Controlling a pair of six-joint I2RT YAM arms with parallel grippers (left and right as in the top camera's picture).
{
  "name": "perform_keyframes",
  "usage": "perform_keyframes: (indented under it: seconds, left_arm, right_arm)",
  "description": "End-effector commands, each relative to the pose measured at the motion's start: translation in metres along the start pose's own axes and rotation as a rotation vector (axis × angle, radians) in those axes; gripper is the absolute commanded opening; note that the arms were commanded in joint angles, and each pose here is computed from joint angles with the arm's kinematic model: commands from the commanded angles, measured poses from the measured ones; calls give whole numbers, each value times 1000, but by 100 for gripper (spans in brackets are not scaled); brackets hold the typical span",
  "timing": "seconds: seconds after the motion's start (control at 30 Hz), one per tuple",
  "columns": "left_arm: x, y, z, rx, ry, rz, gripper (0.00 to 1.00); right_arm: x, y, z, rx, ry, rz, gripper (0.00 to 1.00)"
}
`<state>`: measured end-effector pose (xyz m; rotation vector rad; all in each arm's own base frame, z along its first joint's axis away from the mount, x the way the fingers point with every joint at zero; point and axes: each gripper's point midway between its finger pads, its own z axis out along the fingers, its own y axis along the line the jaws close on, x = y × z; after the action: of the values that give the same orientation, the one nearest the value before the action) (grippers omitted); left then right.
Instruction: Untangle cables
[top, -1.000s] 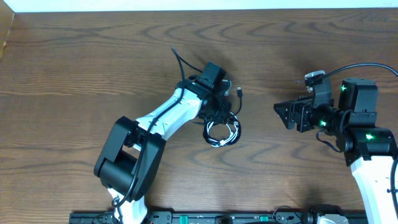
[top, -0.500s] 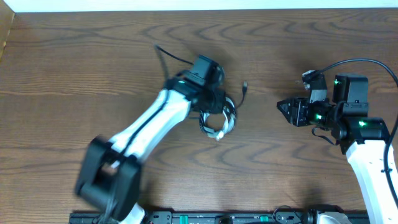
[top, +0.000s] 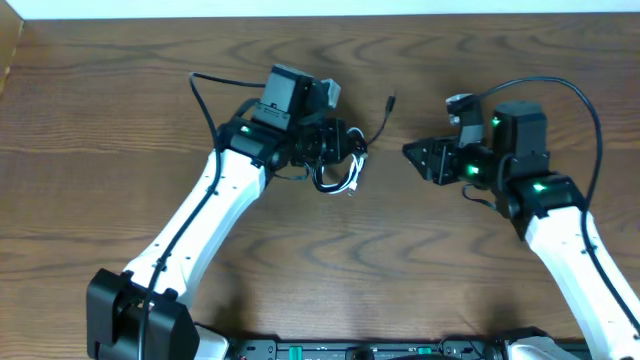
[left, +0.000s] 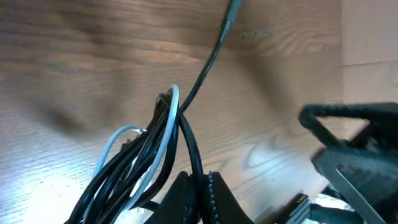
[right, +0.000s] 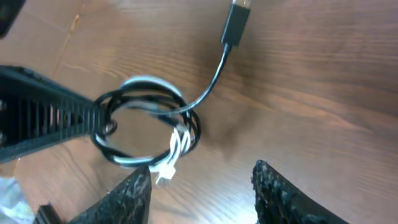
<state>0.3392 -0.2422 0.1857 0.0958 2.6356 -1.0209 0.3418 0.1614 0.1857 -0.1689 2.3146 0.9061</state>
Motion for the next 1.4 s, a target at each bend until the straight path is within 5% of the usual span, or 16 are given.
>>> perform_keyframes:
  seconds: [0.0, 0.17, 0.63, 0.77, 0.87, 1.37]
  left_arm:
    - [5, -14, -4, 94, 43, -18, 7]
    - [8, -21, -5, 132, 64, -18, 7]
    - [14, -26, -7, 166, 96, -64, 7]
    - [14, -26, -7, 165, 98, -67, 7]
    - [14, -25, -6, 160, 94, -66, 8]
    - [-7, -34, -7, 192, 20, -95, 7]
  right_arm:
    - [-5, 4, 16, -26, 4, 119, 48]
    - [-7, -9, 39, 11, -9, 209, 55]
    - [-23, -32, 62, 137, -124, 291, 47]
    - [-24, -37, 61, 164, -139, 283, 33]
    - [-26, -42, 60, 198, -144, 172, 1]
    - [-20, 41, 24, -133, -60, 65, 1]
